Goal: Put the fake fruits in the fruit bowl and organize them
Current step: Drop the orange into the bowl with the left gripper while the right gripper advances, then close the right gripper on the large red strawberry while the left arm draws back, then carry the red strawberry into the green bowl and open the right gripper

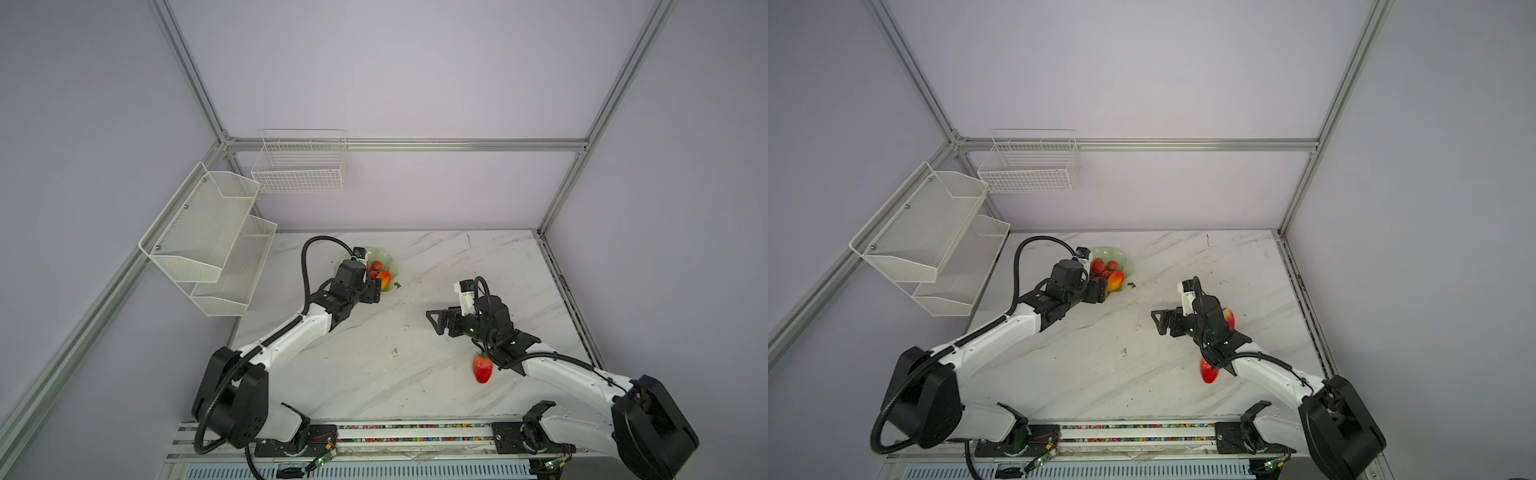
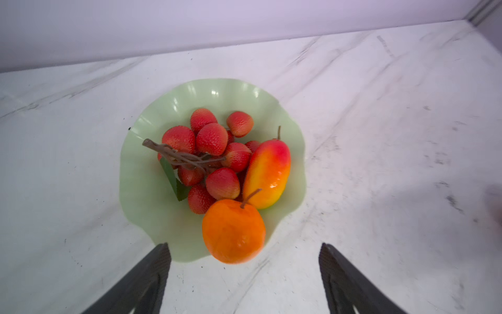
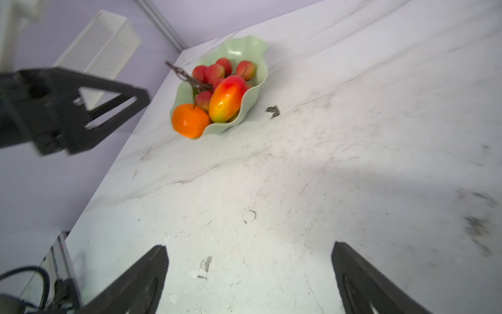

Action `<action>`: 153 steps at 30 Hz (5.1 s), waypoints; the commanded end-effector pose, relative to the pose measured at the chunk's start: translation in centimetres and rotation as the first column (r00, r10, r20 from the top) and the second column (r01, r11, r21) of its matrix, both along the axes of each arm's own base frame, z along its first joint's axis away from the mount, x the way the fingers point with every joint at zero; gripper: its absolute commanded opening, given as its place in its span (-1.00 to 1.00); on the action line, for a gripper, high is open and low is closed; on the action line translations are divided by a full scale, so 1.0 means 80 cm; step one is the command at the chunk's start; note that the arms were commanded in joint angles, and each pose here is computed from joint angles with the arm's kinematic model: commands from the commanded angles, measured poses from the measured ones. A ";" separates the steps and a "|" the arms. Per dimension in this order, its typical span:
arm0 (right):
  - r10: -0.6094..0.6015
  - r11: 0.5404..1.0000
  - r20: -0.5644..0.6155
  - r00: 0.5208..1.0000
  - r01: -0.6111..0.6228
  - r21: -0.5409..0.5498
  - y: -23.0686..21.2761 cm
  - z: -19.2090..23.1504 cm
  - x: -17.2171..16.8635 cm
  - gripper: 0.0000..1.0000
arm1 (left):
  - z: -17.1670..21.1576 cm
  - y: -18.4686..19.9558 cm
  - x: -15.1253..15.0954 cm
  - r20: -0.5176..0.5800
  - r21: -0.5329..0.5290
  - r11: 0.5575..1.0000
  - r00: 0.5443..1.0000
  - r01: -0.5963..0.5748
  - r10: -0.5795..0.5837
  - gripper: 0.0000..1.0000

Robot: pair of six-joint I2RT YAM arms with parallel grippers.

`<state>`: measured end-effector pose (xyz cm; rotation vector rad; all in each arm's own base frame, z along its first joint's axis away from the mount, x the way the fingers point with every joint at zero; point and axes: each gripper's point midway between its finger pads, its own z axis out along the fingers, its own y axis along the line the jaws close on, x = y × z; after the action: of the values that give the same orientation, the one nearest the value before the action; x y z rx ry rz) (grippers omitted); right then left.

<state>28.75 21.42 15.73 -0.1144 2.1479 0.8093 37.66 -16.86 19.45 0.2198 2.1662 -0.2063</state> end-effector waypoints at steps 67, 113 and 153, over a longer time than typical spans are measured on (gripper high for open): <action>-0.695 0.664 -0.225 0.683 0.491 -0.564 -0.124 -0.133 -0.122 0.33 | 0.023 -0.089 -0.272 0.204 -0.254 0.776 0.816 0.578 -0.541 1.00; 0.113 0.951 0.215 0.970 -0.042 -0.307 0.214 0.089 0.244 -0.14 | 0.096 0.053 -0.107 0.107 -0.387 0.919 0.994 0.077 -0.038 1.00; 0.355 0.868 0.203 0.912 -0.242 -0.433 0.281 -0.032 0.309 0.15 | 0.073 0.092 -0.107 0.076 -0.361 0.933 0.997 0.011 0.018 1.00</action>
<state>53.19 43.76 12.48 -0.7294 2.0425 0.4831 29.13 -9.53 23.53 -0.0209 2.0590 -0.5861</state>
